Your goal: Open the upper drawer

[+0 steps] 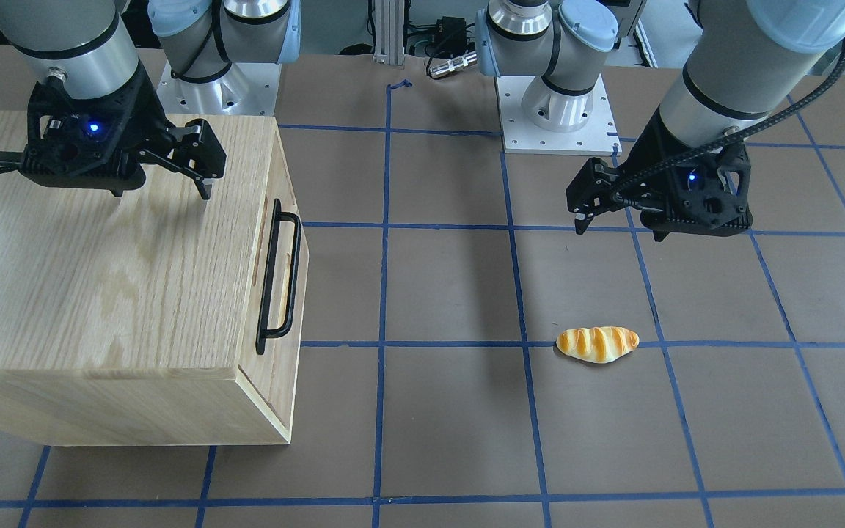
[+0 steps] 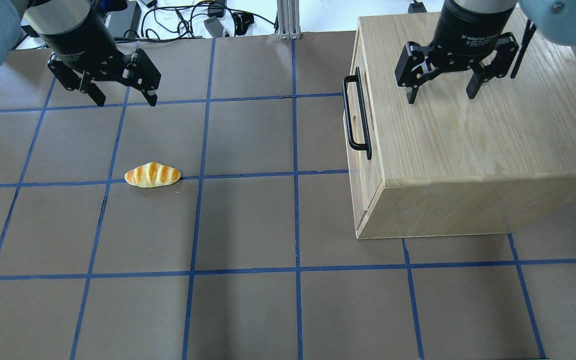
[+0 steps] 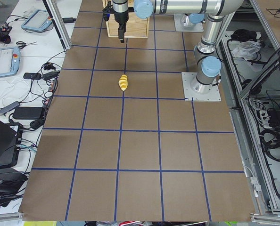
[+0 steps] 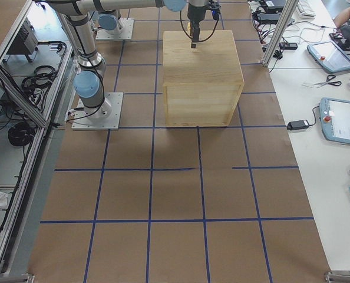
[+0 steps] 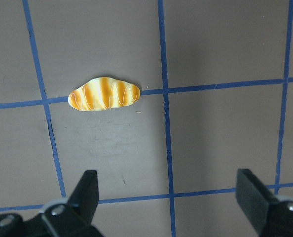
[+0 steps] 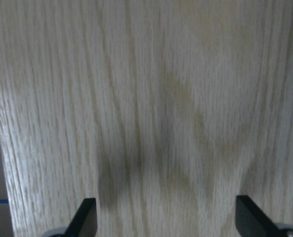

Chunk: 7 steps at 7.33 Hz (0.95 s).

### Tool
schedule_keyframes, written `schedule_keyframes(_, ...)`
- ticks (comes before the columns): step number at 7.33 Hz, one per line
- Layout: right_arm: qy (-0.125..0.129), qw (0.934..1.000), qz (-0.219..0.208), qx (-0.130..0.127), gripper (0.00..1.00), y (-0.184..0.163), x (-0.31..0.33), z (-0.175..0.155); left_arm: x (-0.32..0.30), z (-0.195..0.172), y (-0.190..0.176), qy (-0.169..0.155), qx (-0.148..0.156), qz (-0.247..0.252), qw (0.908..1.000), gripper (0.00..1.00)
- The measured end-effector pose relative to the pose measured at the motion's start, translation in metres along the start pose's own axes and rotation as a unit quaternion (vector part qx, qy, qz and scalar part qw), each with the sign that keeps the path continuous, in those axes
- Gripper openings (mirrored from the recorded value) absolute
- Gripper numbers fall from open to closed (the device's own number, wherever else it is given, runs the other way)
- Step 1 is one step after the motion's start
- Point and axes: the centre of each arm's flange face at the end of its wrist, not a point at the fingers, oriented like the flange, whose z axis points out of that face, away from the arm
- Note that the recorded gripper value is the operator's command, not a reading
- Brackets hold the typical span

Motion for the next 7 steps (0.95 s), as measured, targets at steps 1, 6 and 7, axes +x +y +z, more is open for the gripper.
schedule_keyframes(1, 0.0, 1.0, 0.0, 0.0, 1.0, 0.0001, -0.0003, 0.0001, -0.0001, 0.0005, 0.0001, 0.0, 0.0, 0.0, 1.0, 1.0)
schedule_keyframes(6, 0.0, 1.0, -0.001, 0.0, 1.0, 0.0001, -0.0005, -0.0003, -0.002, -0.0008, 0.0015, 0.0, 0.002, -0.001, 1.0, 1.0)
schedule_keyframes(7, 0.0, 1.0, -0.001, 0.0, 1.0, 0.0001, -0.0005, -0.0003, -0.0035, 0.001, 0.0026, 0.0, 0.001, -0.003, 1.0, 1.0)
